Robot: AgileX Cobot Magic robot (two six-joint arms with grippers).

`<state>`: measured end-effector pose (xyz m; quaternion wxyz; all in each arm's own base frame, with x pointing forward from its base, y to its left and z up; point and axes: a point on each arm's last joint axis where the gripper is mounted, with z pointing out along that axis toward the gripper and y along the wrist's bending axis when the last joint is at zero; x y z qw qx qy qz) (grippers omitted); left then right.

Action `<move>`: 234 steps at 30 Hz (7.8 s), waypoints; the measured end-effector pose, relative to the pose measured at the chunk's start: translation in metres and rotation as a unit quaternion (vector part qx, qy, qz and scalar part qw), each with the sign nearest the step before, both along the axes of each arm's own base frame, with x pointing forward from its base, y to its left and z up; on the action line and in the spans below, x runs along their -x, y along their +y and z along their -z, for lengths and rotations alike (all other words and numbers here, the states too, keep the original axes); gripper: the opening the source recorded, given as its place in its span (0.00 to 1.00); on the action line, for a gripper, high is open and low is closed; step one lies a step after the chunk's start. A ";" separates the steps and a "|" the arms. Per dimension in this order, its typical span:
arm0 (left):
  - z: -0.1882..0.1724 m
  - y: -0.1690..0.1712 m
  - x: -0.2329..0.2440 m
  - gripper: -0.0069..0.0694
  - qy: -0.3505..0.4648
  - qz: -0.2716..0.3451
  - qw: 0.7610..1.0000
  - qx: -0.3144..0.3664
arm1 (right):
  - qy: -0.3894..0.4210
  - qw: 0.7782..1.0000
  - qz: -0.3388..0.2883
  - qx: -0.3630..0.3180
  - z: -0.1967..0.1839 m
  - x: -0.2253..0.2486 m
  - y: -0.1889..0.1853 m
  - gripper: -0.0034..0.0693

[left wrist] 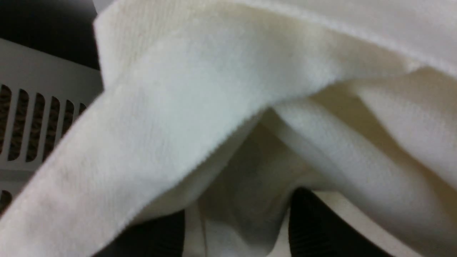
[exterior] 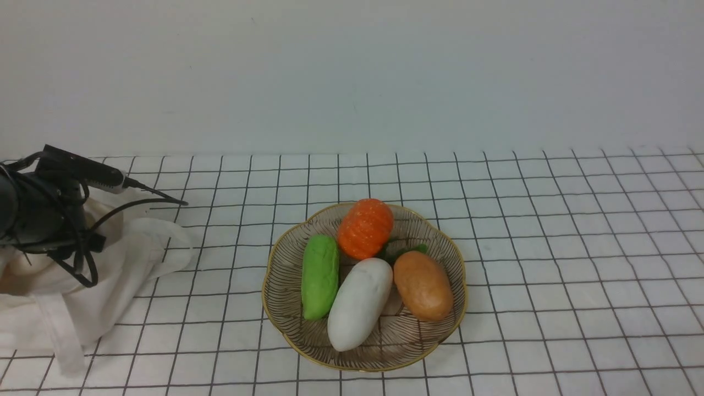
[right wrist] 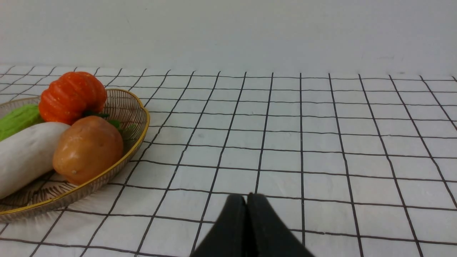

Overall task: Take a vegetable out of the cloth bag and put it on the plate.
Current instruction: Use the left arm to grab a white radish from the bag

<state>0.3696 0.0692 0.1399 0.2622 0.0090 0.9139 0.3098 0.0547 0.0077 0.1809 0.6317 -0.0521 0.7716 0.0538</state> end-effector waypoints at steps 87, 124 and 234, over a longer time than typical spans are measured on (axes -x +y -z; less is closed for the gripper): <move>-0.019 -0.102 0.021 0.09 0.079 0.084 0.987 0.109 | 0.000 1.000 0.000 -0.001 0.000 0.000 0.000 0.03; 0.013 -0.068 -0.014 0.77 0.038 0.108 0.993 0.003 | 0.000 1.000 0.000 -0.001 0.000 0.000 0.000 0.03; -0.085 -0.063 0.050 0.63 0.249 -0.090 0.908 0.324 | 0.000 1.000 0.000 -0.001 0.000 0.000 0.000 0.03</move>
